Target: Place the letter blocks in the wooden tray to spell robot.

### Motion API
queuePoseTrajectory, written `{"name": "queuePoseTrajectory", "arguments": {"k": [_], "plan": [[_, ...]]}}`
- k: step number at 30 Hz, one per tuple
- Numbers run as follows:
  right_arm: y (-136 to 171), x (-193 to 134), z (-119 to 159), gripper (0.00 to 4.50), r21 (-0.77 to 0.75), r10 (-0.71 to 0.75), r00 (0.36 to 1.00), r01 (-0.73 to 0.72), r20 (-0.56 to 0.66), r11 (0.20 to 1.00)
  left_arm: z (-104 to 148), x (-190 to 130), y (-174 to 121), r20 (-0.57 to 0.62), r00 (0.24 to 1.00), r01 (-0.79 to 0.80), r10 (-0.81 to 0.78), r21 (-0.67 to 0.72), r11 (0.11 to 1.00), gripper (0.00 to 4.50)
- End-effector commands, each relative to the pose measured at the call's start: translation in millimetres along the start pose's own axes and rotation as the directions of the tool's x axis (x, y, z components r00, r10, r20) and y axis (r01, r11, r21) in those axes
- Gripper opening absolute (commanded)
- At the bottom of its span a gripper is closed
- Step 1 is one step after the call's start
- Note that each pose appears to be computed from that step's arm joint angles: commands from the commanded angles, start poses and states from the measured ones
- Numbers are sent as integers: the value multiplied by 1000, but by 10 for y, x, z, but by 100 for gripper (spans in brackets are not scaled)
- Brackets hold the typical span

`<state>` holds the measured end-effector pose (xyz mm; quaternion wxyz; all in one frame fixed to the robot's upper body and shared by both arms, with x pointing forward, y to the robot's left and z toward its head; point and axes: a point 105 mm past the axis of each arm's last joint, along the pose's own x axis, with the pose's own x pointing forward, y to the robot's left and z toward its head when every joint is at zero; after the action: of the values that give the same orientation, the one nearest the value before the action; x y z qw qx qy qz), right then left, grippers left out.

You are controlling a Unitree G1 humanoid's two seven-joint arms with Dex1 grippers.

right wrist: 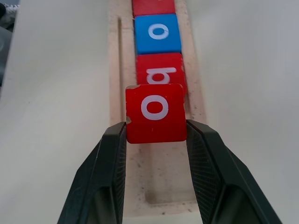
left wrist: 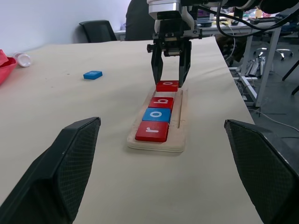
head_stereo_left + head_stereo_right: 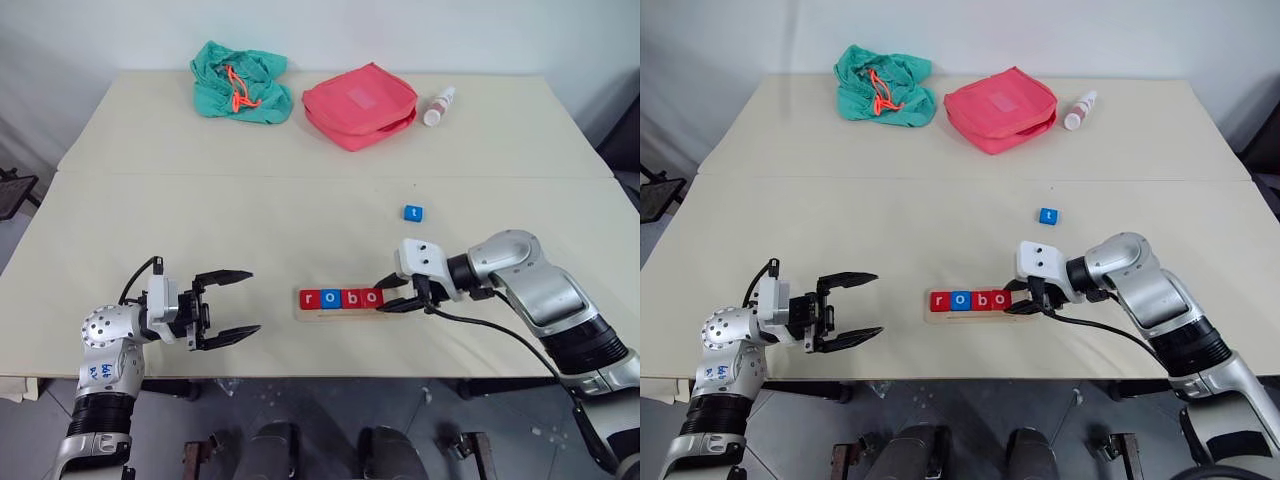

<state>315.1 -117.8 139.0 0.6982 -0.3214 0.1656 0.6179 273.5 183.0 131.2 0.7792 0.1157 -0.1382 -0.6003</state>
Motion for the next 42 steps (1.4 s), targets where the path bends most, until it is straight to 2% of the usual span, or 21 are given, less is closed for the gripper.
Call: {"name": "queuePoseTrajectory", "arguments": {"k": [1,10,15,21,25,27,35,39,42], "plan": [[-26,-14,59,145,-50,1,1000,-1,-4,999,81,4,2,11,1000,-1,1,43,999,450],[-37,-88,130,449,-75,-23,1000,22,-2,997,74,22,16,15,1000,-6,5,43,999,450],[-16,-143,179,449,-64,-57,998,58,20,996,65,38,32,17,1000,-5,4,41,999,450],[106,-274,157,449,43,-118,989,115,87,992,55,77,57,25,1000,2,-3,40,999,450],[64,-485,70,449,157,-251,953,225,172,962,50,85,66,28,1000,6,-7,39,999,450],[51,-584,-36,449,182,-308,937,278,166,943,48,85,69,29,1000,7,-8,38,999,450],[101,-971,-445,449,353,-547,824,474,144,807,45,71,101,28,1000,11,-12,35,999,450],[107,-1131,-665,449,469,-705,703,594,92,654,45,70,144,25,1000,13,-14,34,999,450],[37,-1129,-677,449,494,-754,651,627,91,602,45,77,169,25,1000,15,-16,35,999,450]]}}
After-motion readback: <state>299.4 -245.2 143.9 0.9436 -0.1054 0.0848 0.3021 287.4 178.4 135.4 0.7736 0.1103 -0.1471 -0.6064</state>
